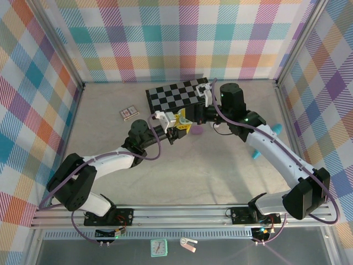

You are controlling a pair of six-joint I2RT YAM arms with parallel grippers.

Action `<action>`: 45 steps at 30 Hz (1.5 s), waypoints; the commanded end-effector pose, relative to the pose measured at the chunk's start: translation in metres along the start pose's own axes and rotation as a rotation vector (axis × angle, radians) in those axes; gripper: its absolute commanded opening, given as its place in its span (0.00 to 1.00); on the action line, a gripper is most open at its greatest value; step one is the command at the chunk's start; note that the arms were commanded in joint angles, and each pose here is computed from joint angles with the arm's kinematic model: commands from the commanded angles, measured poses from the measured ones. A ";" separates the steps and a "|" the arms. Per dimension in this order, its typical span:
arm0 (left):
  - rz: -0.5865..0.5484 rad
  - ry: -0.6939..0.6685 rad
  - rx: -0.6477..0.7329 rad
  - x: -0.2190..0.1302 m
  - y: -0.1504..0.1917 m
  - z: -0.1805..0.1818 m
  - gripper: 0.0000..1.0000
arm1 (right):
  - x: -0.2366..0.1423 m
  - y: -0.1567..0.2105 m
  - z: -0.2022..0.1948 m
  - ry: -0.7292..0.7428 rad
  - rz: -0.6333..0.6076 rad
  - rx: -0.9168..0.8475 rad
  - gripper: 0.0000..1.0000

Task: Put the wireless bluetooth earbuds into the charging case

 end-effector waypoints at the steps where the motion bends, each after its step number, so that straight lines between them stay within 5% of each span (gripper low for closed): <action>1: -0.097 0.005 0.035 0.009 -0.028 -0.001 0.31 | 0.002 0.002 -0.004 0.011 0.005 -0.014 0.17; 45: -0.158 -0.113 -0.003 0.009 -0.057 0.013 0.31 | 0.010 0.014 -0.047 0.191 0.000 0.030 0.24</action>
Point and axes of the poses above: each hand's point on the last joint's axis, 136 mm out from that joint toward the fingers, its own x axis out along the fingers, its own z axis along the line the jaws close on, y = z × x, the point moved 3 cm from there along -x, back along the fingers, and after that the axes turned 6 degrees about x, right-handed, at the moved point
